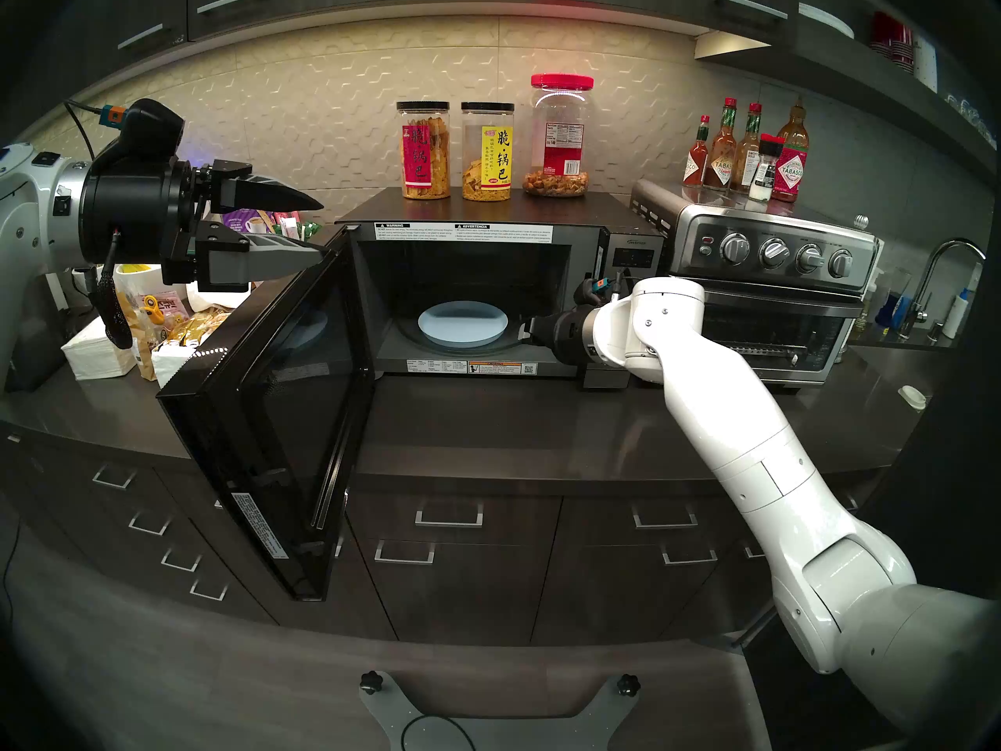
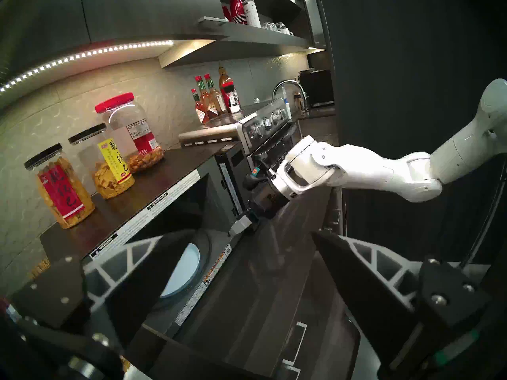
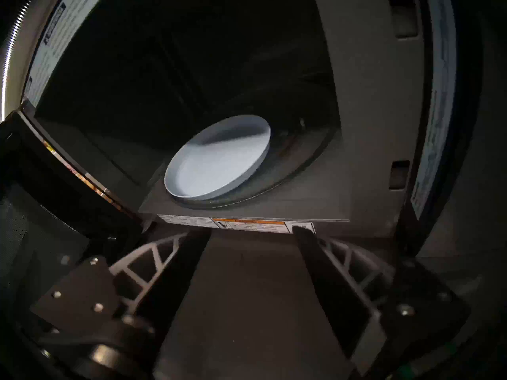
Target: Open the microwave, put the plate inside, and close the door
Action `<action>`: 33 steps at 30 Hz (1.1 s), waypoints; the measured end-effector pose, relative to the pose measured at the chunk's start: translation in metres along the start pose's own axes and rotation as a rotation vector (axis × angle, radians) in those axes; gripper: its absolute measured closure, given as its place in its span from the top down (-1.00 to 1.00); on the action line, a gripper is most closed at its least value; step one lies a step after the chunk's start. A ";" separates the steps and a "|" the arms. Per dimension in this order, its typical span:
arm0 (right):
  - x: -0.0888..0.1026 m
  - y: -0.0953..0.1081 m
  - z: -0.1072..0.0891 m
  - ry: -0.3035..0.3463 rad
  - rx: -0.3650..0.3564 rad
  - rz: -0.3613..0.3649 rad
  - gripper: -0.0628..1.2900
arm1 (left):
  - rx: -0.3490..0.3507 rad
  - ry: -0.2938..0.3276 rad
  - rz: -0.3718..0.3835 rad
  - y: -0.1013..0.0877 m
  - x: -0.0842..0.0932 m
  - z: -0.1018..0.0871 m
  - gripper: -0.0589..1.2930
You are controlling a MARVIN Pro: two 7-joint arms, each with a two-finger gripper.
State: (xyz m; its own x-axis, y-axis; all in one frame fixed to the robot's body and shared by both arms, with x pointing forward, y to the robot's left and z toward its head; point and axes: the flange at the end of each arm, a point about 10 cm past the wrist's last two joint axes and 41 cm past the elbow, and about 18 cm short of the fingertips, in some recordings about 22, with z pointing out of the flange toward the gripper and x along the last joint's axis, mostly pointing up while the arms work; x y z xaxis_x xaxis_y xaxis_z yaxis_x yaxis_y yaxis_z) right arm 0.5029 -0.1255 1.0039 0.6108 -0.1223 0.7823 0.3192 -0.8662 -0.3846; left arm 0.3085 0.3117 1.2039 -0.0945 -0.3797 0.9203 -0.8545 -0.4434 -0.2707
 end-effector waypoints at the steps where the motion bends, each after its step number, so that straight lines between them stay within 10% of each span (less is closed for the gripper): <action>1: -0.001 0.000 -0.002 -0.003 0.007 -0.004 0.35 | 0.000 0.000 0.000 0.000 0.000 0.000 0.87; 12: -0.012 0.001 -0.044 -0.038 0.126 -0.063 0.86 | 0.000 -0.001 0.001 0.000 0.000 0.000 0.87; 33: -0.034 -0.008 -0.129 -0.028 0.317 -0.180 0.86 | -0.001 0.001 0.004 0.000 0.000 0.000 0.87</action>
State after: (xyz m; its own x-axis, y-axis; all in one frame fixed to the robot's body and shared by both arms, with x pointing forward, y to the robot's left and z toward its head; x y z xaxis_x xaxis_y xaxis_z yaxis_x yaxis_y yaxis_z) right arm 0.3861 -0.1770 1.0439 0.5428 0.0354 0.8391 0.6291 -0.6790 -0.3783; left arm 0.3083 0.3116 1.2039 -0.0986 -0.3811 0.9193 -0.8545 -0.4411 -0.2745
